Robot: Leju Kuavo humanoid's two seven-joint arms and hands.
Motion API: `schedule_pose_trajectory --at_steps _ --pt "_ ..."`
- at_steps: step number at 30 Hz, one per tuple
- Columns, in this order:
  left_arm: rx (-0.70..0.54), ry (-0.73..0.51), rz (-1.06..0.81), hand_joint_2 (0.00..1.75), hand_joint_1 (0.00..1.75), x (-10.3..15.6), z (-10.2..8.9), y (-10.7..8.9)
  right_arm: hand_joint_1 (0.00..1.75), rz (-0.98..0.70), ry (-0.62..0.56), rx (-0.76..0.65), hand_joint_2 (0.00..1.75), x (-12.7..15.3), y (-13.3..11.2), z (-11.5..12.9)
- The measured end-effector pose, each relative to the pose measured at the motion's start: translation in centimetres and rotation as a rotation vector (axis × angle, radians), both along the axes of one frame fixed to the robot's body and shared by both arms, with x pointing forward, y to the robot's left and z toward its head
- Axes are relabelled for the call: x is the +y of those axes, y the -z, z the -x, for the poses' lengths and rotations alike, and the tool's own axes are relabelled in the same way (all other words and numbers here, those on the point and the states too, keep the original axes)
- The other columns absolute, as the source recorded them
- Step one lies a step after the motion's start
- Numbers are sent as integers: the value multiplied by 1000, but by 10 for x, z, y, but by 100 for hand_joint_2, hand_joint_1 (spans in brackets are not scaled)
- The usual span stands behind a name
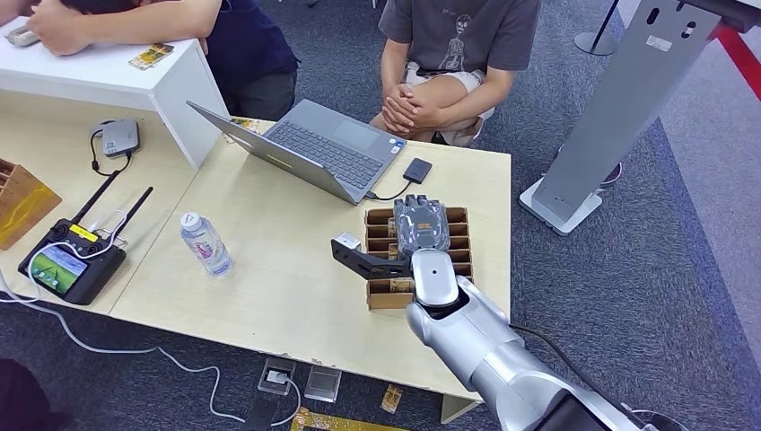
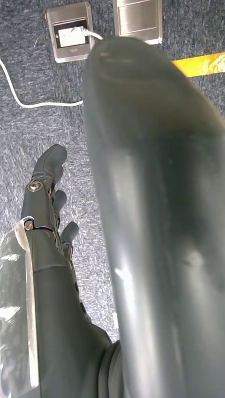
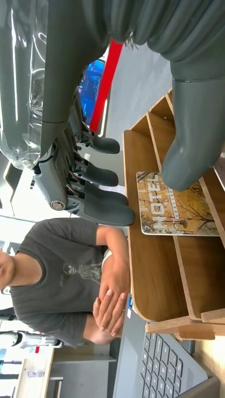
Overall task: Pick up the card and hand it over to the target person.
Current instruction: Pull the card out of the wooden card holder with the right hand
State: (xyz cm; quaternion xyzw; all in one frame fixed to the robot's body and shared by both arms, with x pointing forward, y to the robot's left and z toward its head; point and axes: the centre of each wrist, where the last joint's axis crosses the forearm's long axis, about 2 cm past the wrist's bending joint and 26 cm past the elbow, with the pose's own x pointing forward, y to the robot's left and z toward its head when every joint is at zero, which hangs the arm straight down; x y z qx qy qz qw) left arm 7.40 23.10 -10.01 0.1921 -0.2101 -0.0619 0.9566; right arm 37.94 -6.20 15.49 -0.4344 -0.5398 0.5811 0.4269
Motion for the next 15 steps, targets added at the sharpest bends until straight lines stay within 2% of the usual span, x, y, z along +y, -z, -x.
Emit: schedule_pose_trajectory --at_steps 15 --pt "-1 4 -2 0 0 1 0 0 92 -9 1 -8 175 0 1 1"
